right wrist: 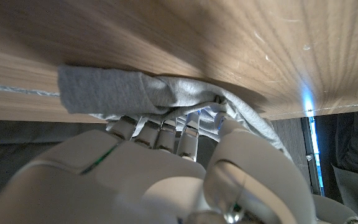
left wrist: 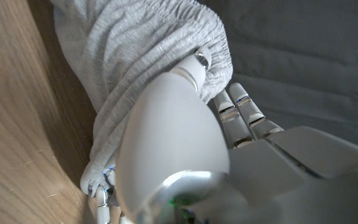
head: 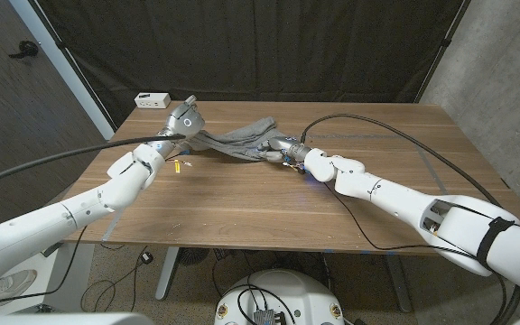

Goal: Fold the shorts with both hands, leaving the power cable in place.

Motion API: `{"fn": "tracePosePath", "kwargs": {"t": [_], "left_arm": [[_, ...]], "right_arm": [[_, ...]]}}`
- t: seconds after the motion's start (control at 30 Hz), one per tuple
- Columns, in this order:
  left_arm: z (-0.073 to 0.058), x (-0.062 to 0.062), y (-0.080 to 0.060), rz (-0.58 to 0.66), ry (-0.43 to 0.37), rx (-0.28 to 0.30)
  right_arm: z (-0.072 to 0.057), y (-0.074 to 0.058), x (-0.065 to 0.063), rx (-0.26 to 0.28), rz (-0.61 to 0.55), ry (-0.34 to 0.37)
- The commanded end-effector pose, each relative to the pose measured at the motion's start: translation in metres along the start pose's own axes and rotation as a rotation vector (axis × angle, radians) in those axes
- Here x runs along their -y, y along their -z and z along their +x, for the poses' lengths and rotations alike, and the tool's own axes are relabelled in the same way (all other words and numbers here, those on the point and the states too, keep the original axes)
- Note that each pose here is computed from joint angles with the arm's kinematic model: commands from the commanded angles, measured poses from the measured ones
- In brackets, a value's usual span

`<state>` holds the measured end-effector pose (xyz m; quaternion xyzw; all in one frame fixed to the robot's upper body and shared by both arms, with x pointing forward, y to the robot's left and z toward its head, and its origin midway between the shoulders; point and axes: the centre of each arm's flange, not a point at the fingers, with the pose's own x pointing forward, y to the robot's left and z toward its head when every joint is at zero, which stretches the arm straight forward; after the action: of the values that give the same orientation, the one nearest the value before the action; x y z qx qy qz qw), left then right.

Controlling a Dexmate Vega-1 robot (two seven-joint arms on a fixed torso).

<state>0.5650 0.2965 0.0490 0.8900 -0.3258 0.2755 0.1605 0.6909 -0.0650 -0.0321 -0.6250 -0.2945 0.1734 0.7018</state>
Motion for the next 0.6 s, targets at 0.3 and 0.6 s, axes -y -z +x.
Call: {"fn": "tracePosePath", "kwargs": {"t": [0.3,0.6], "left_arm": [[0.02,-0.004,0.046,0.321,-0.21,0.182],[0.036,-0.008,0.062,0.388,-0.318,0.243]], "right_arm": [[-0.001,-0.008,-0.007,0.023,-0.013,-0.019],[0.001,-0.011,-0.015,0.042,-0.011,-0.05]]}}
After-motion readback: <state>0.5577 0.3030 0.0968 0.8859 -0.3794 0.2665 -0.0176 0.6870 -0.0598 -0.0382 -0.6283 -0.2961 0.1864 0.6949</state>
